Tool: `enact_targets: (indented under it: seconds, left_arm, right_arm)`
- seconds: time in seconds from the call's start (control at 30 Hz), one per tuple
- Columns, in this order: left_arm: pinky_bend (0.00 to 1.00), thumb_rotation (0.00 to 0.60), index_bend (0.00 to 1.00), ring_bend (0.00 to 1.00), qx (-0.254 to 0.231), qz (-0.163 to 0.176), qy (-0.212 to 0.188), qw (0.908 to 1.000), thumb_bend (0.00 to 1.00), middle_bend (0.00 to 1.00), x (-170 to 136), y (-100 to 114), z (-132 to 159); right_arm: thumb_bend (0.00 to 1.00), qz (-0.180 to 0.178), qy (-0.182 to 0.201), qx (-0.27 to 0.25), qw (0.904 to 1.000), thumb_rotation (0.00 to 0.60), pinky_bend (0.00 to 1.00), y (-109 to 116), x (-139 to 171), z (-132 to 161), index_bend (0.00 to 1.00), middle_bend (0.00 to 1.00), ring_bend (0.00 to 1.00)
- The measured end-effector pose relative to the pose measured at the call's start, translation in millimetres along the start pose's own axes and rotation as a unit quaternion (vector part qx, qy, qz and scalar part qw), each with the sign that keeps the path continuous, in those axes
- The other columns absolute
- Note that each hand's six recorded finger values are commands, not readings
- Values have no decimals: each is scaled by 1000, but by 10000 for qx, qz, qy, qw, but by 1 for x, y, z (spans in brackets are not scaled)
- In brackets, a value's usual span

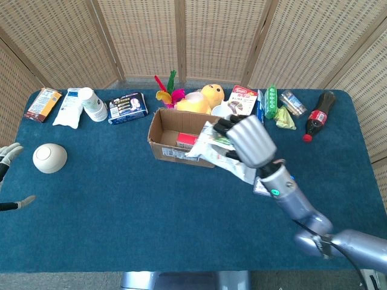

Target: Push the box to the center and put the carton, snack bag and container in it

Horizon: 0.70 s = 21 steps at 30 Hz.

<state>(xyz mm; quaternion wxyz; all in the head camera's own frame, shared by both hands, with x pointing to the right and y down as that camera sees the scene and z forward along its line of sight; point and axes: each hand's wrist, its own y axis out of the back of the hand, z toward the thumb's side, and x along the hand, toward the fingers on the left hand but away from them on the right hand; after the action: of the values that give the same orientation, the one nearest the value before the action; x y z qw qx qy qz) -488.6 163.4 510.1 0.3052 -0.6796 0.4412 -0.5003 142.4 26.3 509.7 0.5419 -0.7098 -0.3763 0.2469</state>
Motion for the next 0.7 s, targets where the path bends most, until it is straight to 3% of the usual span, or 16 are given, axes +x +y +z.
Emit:
enact_targets:
  seconds: [0.27,0.53,0.57,0.63,0.7]
  left_arm:
    - [65,600,0,0,5,-65,107,9999,160,0,5,-2,-6]
    - [65,600,0,0,-38,-117,222,9997,160,0,11,-4,-13]
    - [66,600,0,0,-45,-123,243,9996,160,0,12,-4,-14]
    - [66,600,0,0,-63,-128,277,9995,159,0,13,-4,-16]
    - [66,600,0,0,-65,-132,288,9995,160,0,14,-4,-16]
  right_arm:
    - [514,153,-86,364,9992,600,781,-52,-46,20,563,615,575]
    - [515,210,-478,600,9968,600,781,-70,-74,7,557,609,571]
    - [513,249,-573,611,9962,600,775,-75,-75,1,520,595,556]
    - [450,359,-717,554,9952,600,726,-83,-76,-6,341,493,465]
    - [237,551,-799,452,9943,600,572,-93,-74,-12,75,227,238]
